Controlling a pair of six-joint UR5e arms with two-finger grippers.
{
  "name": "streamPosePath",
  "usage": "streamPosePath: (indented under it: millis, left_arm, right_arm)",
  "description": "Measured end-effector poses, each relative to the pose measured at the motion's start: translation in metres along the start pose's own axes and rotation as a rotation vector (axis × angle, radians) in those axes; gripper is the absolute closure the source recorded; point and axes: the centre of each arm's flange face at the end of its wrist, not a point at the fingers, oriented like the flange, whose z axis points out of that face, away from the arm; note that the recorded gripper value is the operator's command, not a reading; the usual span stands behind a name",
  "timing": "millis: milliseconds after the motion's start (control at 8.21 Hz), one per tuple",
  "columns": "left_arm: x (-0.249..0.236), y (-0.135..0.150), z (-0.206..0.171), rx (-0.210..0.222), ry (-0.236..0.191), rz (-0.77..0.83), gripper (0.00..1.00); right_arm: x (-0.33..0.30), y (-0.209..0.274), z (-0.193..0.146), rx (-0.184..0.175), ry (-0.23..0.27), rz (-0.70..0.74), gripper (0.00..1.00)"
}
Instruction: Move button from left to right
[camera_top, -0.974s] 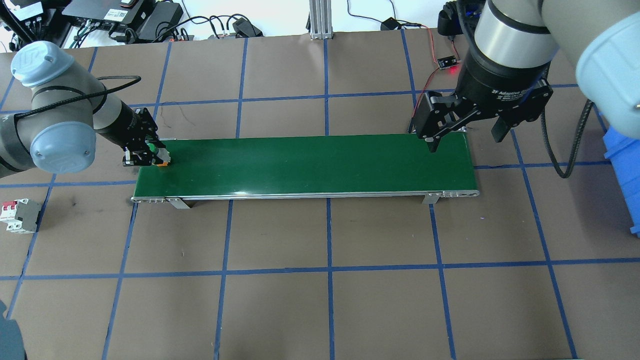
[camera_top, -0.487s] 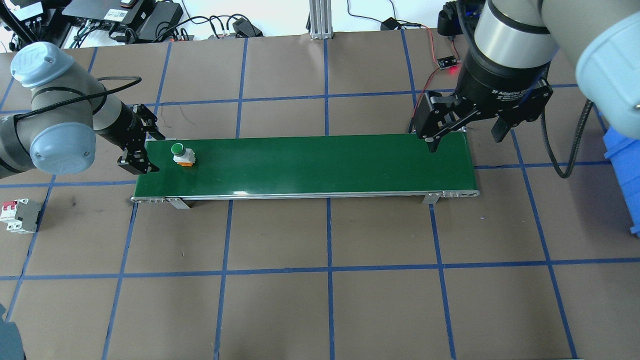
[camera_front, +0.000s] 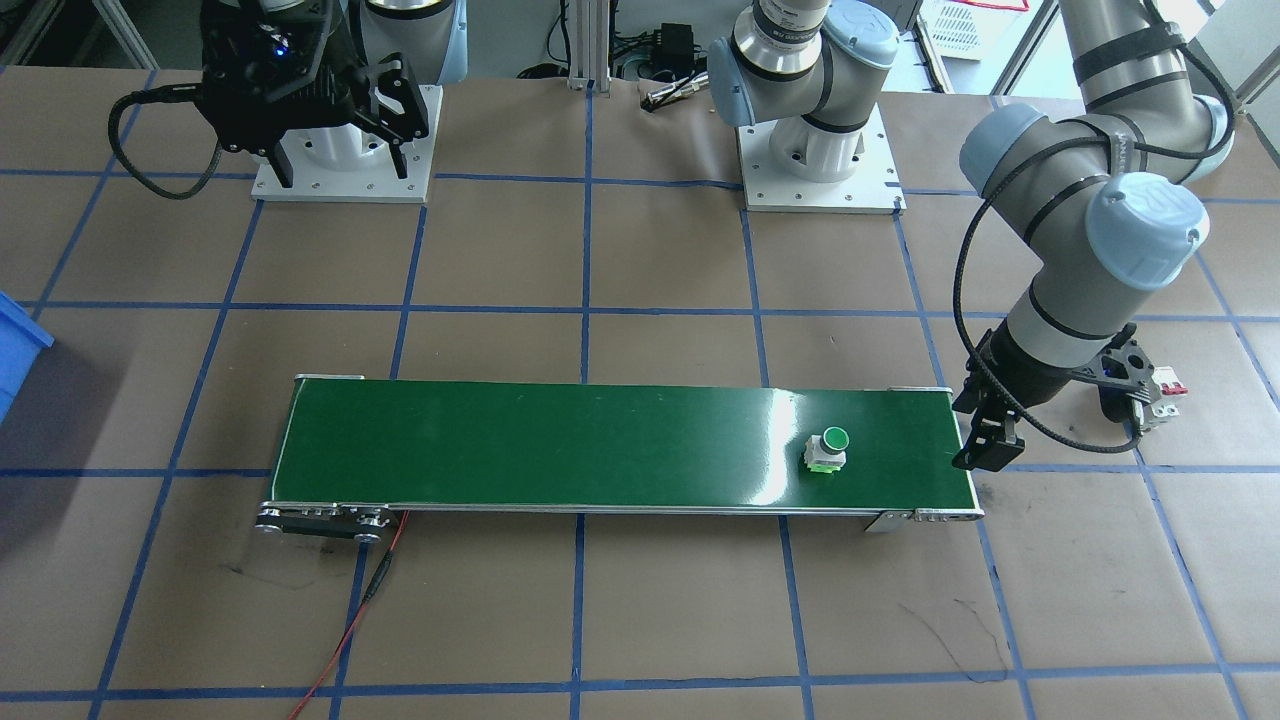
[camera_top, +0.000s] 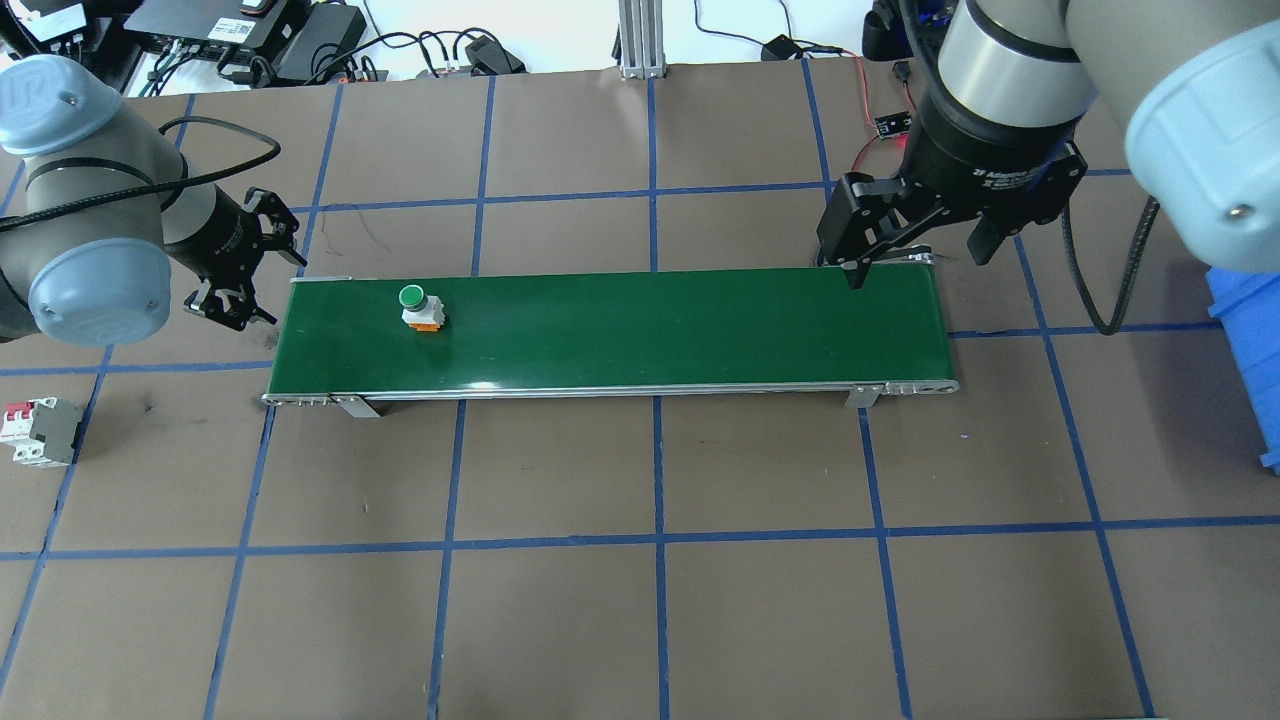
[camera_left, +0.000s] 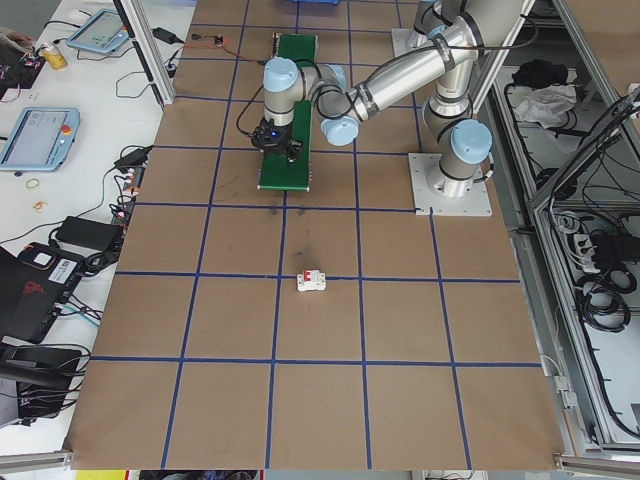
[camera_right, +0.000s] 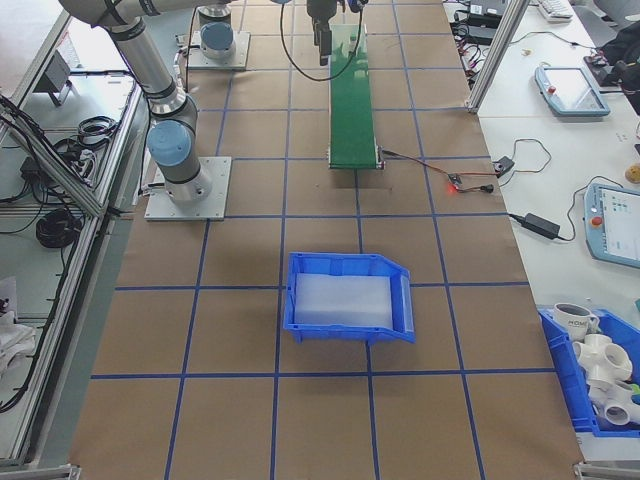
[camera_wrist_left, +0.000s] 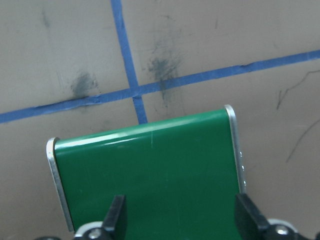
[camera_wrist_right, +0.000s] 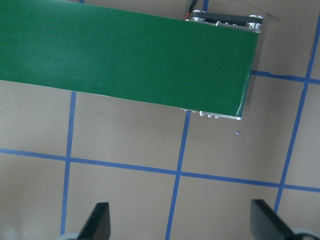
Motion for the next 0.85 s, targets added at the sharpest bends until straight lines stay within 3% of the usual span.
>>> streamPosePath:
  millis: [244, 487, 853]
  left_arm:
    - [0.007, 0.029, -0.042, 0.036, 0.035, 0.319, 0.0]
    - [0.028, 0.076, -0.109, 0.039, 0.05, 0.525, 0.0]
    - [0.052, 0.145, -0.219, -0.011, -0.006, 0.782, 0.0]
  right_arm:
    - [0.0, -0.031, 0.036, 0.015, -0.007, -0.008, 0.03]
    - [-0.001, -0.07, 0.103, 0.041, -0.014, -0.006, 0.03]
    - [0.0, -0.12, 0.215, 0.081, -0.015, -0.005, 0.03]
